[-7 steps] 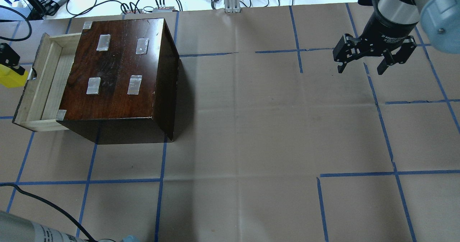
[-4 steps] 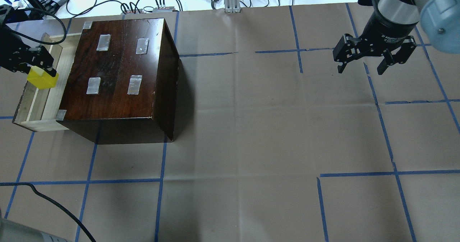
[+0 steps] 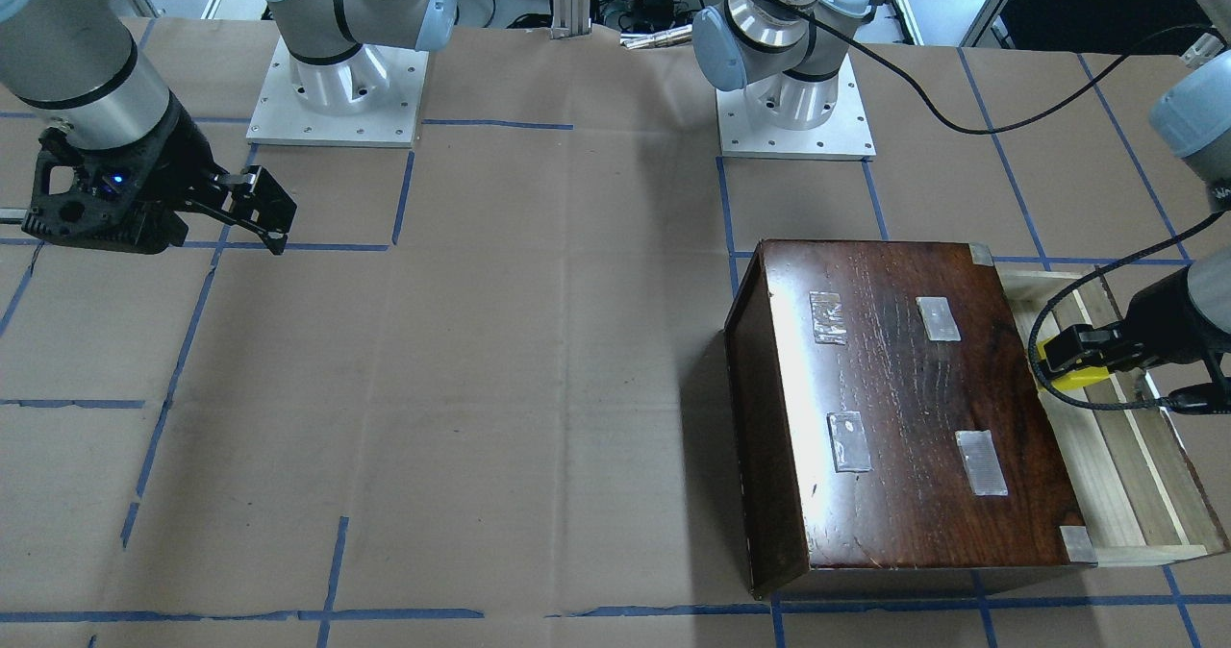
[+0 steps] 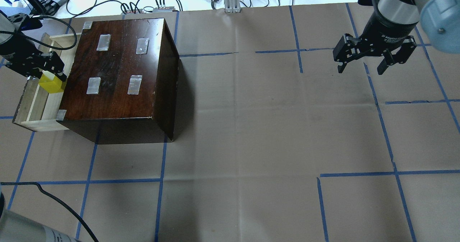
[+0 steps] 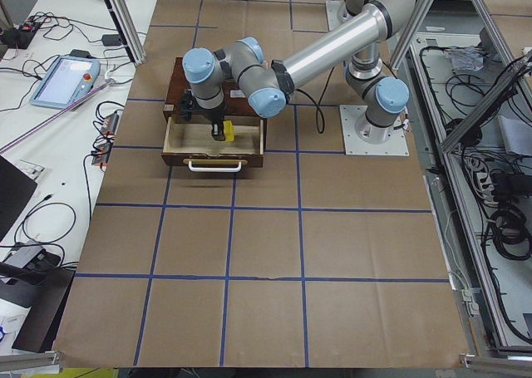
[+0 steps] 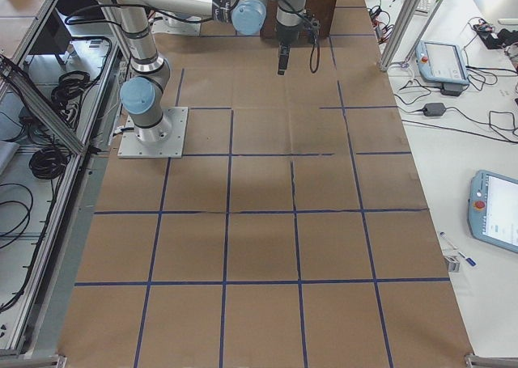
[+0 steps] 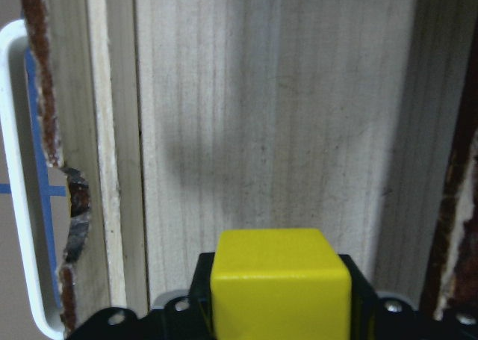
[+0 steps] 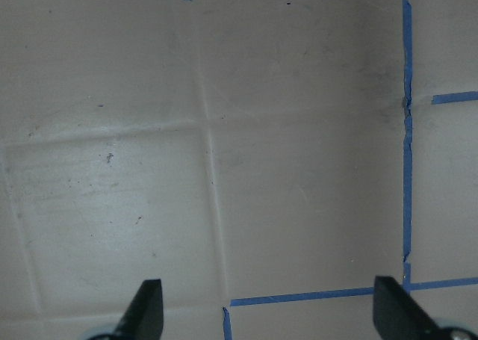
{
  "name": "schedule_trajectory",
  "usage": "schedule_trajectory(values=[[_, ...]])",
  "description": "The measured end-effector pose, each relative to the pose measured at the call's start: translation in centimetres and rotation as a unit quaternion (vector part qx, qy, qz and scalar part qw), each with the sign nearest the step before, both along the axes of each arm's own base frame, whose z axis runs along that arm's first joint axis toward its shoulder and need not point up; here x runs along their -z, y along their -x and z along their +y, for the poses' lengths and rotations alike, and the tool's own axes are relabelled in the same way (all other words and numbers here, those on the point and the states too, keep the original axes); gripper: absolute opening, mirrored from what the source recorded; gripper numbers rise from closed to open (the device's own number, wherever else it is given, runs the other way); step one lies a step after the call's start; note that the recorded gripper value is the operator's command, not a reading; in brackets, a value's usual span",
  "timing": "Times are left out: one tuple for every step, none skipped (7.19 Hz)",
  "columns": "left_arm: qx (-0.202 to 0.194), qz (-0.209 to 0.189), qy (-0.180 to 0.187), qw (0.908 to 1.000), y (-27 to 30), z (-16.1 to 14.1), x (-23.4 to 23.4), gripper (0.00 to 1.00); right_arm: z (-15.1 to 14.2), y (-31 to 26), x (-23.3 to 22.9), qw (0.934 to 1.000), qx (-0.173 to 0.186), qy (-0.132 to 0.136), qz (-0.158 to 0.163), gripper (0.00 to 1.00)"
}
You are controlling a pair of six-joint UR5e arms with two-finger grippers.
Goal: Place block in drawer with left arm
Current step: 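Carry the yellow cube over the open drawer and release it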
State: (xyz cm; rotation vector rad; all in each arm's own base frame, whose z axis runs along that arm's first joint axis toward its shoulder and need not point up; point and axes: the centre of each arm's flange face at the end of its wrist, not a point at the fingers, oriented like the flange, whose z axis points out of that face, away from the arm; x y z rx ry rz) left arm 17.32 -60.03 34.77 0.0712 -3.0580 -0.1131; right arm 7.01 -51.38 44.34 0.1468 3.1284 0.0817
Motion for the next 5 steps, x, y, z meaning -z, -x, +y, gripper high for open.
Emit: schedule_trajectory(values=[[0.000, -0.003, 0.005, 1.0000, -0.2, -0.2, 0.0, 0.99, 0.0, 0.0, 0.0, 1.0000, 0.000, 0.000, 0.000, 1.00], [0.001, -0.010, 0.016, 0.9998, -0.4, -0.4, -0.5, 0.99, 0.0, 0.0, 0.0, 1.0000, 0.000, 0.000, 0.000, 1.00], [0.002, -0.017, 0.027, 0.9995, -0.4, -0.6, -1.6, 0.99, 0.0, 0.0, 0.0, 1.0000, 0.000, 0.000, 0.000, 1.00], [0.002, -0.024, 0.038, 0.9990, -0.3, -0.5, -3.0, 0.99, 0.0, 0.0, 0.0, 1.0000, 0.000, 0.000, 0.000, 1.00], [0.002, -0.030, 0.048, 0.9984, -0.1, -0.1, -4.5, 0.99, 0.0, 0.0, 0.0, 1.0000, 0.000, 0.000, 0.000, 1.00]])
